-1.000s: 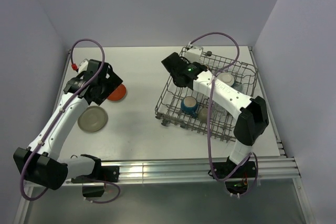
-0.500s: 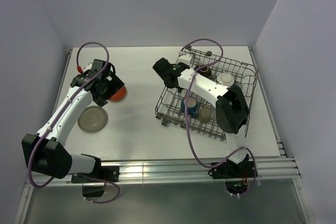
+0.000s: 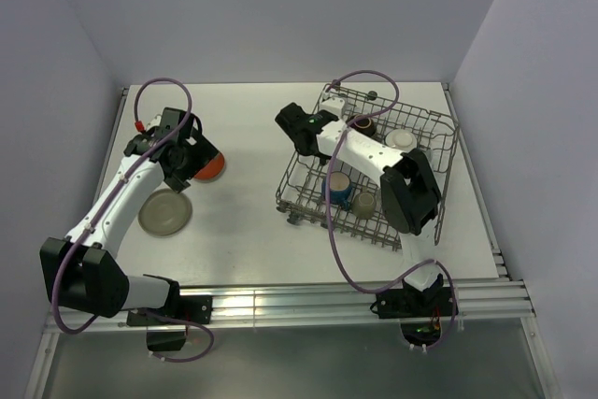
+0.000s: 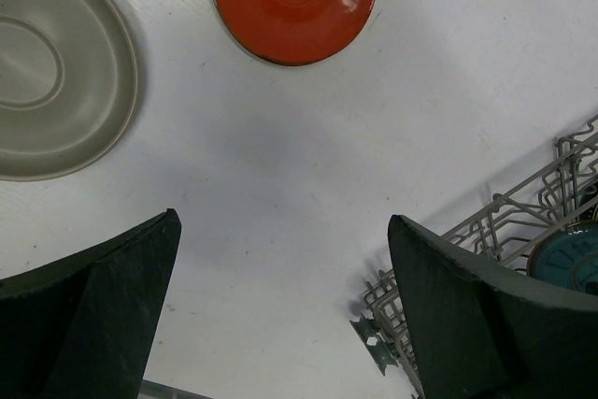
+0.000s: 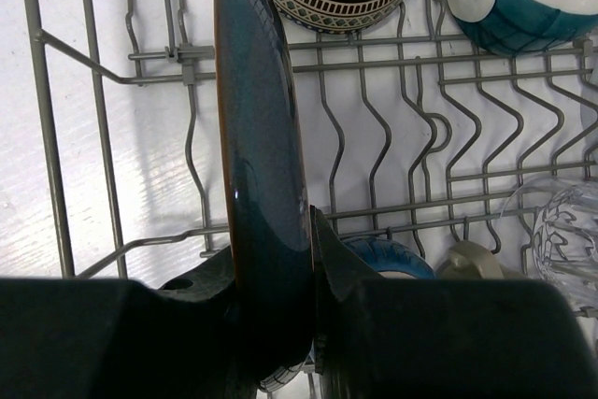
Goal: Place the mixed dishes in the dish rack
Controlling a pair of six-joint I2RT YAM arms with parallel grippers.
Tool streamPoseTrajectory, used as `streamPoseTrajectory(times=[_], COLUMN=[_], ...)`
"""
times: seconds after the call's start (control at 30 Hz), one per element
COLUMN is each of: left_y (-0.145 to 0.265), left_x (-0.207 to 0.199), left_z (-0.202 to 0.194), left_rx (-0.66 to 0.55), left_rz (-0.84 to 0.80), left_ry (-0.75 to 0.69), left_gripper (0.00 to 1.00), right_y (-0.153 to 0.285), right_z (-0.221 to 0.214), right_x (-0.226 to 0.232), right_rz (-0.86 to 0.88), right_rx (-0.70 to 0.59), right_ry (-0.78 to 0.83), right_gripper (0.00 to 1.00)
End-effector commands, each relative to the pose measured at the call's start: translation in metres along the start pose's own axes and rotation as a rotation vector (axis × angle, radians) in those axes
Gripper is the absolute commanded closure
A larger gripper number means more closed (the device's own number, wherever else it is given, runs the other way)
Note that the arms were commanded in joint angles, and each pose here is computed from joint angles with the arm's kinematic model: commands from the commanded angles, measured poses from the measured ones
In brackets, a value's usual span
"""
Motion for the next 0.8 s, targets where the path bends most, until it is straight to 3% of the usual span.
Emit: streamPoseTrajectory(times=[0.0, 0.27, 0.47, 0.57, 0.77], left_y=[-0.001, -0.011, -0.011, -0.012, -0.015], left_x=[-0.003, -0.003, -0.005, -0.005, -0.006], left_z=[0.004, 0.000, 0.001, 0.001, -0.004], left_rx=[-0.017, 0.024, 0.029, 0.030, 0.056], left_rz=[-0.031, -0.040, -0.042, -0.043, -0.049], left_ry=[-0.016, -0.012, -0.011, -0.006, 0.001], left_gripper=[0.01, 0.01, 0.01, 0.01, 0.01], right_y=[-0.005, -0.023, -0.034, -0.035, -0.034], right_z=[0.011, 0.002, -0.005, -0.008, -0.011], right_x=[0.000, 0.001, 0.002, 0.006, 0.007], right_rz=[-0.030, -0.042, -0.054, -0.040, -0.006], right_rx=[-0.074, -0.034, -0.011, 0.005, 0.036], right_ry=[-0.039, -0.037, -0.028, -0.022, -0.012], right_gripper=[1.00, 1.00, 0.92, 0.86, 0.54])
Point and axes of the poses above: each gripper's point midway between its finger pads, its own y axis back along the fingers, its own x axis along the line the jaws close on, z = x × y, the point moved 7 cm from there along y, back along the fingers, and after that the axes turned 10 degrees about -y, right-handed, at the moved point
